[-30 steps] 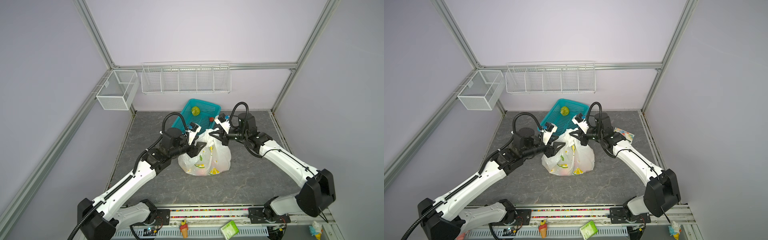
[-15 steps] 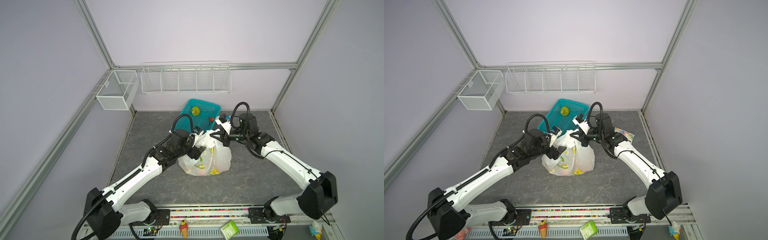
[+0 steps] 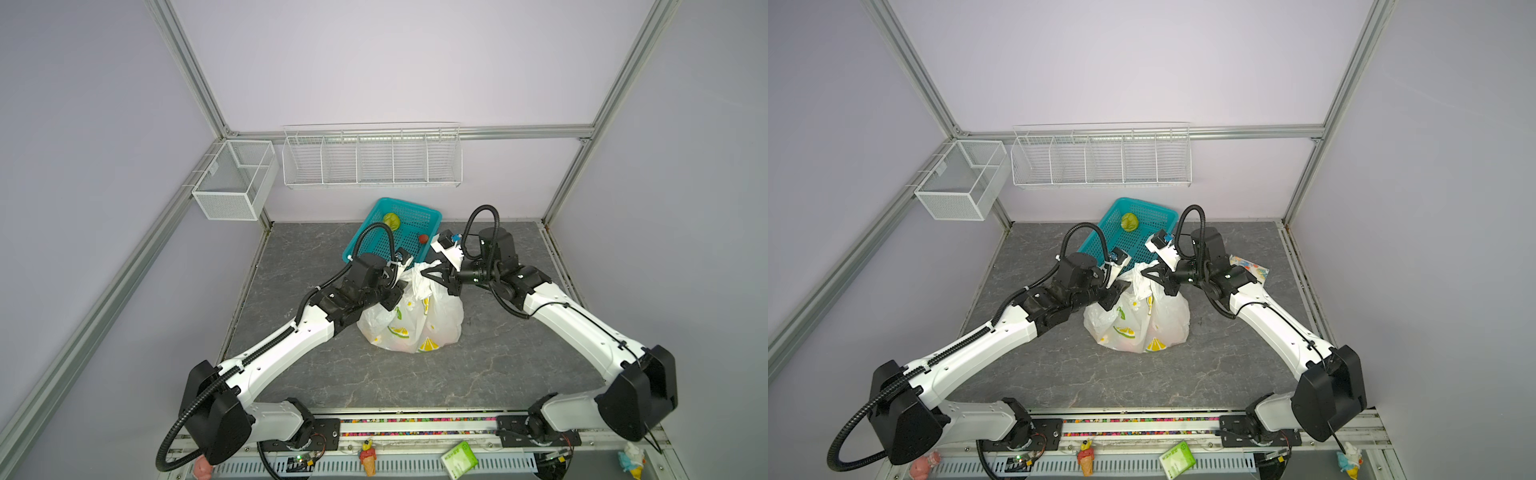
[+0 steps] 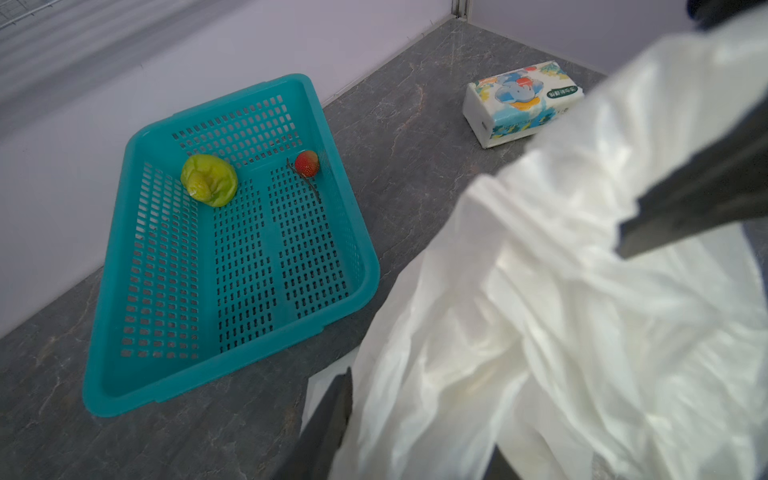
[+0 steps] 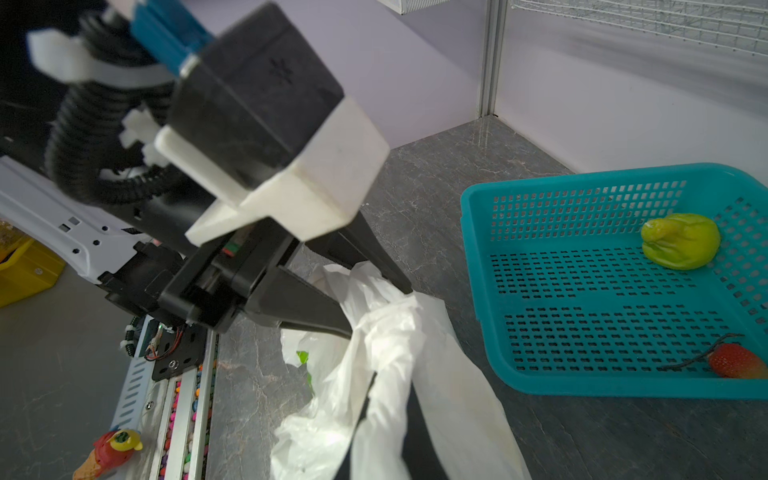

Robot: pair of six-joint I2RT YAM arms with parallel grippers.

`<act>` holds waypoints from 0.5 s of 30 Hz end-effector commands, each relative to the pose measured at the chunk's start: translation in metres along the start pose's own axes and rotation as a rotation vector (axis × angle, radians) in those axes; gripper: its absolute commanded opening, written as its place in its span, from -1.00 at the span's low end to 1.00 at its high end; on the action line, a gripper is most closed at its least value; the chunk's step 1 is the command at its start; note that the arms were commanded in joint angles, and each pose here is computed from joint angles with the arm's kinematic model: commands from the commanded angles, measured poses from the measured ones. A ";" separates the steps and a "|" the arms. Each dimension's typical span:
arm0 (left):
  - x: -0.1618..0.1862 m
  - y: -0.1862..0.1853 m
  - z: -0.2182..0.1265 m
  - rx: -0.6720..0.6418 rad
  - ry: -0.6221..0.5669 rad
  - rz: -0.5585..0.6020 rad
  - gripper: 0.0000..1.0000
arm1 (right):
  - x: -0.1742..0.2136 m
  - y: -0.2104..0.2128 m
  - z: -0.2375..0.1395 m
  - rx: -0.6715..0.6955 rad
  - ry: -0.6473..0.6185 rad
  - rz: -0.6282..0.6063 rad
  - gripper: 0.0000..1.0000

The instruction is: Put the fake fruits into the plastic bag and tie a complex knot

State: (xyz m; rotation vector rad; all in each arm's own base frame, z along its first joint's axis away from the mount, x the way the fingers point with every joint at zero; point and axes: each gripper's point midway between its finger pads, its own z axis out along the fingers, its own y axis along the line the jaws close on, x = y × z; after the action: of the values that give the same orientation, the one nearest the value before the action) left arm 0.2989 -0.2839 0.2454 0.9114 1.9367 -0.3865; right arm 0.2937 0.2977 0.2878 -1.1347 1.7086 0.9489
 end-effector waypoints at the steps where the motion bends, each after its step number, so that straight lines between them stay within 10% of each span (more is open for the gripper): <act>1: -0.033 0.004 -0.022 -0.010 -0.109 -0.044 -0.64 | -0.007 0.007 -0.009 -0.002 -0.009 -0.086 -0.87; 6: -0.045 -0.003 -0.034 0.037 -0.155 -0.103 -1.00 | 0.002 0.001 -0.003 0.036 0.008 -0.129 -0.84; 15: -0.046 -0.020 -0.044 0.149 -0.173 -0.213 -1.00 | 0.013 -0.015 0.011 0.162 0.036 -0.247 -0.83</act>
State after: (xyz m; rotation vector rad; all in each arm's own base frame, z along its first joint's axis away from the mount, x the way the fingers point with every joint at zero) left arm 0.2775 -0.2901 0.2767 0.7953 1.9308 -0.6146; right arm 0.2973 0.3045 0.2798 -1.2188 1.6138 0.7636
